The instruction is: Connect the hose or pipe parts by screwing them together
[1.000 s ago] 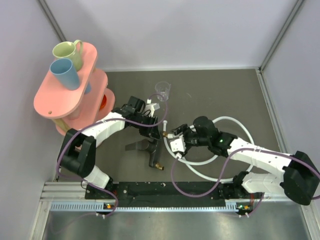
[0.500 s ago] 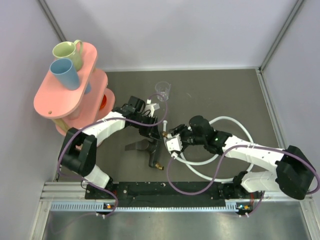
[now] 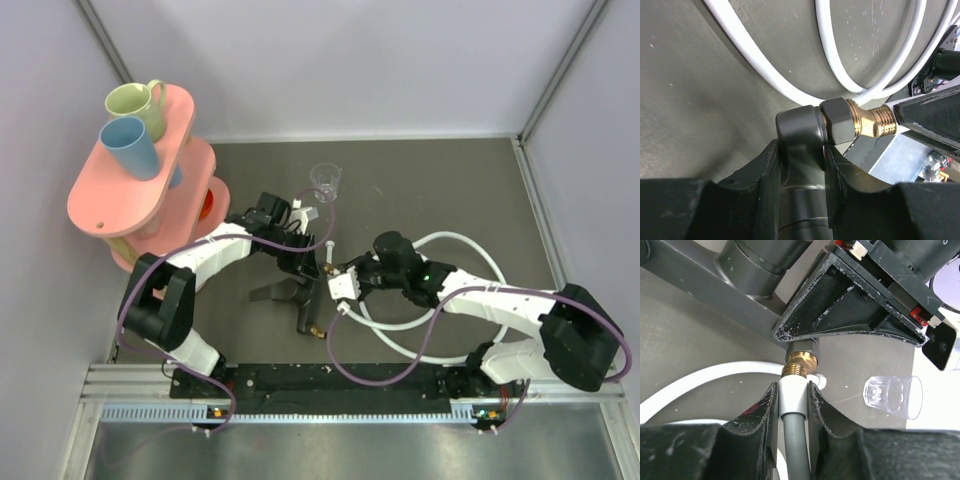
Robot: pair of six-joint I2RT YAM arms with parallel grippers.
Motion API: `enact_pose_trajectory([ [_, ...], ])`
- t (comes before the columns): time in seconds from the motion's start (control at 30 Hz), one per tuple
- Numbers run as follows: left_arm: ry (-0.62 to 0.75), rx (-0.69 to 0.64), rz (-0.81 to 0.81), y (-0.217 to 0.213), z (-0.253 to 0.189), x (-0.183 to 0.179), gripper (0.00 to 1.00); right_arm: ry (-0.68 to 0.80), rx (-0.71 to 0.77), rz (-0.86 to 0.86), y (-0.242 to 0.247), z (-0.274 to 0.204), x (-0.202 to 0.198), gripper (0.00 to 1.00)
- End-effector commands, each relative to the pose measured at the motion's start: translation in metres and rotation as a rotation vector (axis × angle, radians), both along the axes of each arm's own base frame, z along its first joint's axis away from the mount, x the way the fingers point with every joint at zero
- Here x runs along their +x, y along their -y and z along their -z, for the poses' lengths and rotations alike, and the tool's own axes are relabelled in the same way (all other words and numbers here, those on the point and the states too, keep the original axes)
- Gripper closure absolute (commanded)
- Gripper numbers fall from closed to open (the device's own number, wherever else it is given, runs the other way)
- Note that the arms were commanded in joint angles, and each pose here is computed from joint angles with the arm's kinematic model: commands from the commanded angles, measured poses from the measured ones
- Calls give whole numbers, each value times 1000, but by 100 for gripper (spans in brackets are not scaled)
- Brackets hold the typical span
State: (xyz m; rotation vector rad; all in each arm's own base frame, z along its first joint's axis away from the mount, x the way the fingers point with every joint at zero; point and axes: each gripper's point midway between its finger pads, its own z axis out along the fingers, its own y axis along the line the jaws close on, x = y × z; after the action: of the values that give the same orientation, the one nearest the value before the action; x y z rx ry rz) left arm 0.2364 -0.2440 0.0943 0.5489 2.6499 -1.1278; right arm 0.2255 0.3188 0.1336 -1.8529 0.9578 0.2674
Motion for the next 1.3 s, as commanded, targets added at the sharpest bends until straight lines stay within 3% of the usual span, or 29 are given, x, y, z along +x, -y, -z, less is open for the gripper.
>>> enact_pose_trajectory([
  [0.0, 22, -194, 55, 26, -45, -1, 100, -81, 31, 62, -7, 0, 3, 98],
  [0.2, 65, -249, -26, 33, -48, 6, 100, -348, 77, 226, -23, -5, 18, 100],
  [0.6, 190, -340, -132, 31, -59, 8, 100, -694, 357, 231, -42, -31, 35, 100],
  [0.93, 273, -338, -144, 30, -64, 13, 100, -974, 372, 266, -50, -19, 34, 100],
  [1.27, 366, -334, -200, 24, -66, 24, 100, -1289, 384, 421, -50, -2, 37, 100],
])
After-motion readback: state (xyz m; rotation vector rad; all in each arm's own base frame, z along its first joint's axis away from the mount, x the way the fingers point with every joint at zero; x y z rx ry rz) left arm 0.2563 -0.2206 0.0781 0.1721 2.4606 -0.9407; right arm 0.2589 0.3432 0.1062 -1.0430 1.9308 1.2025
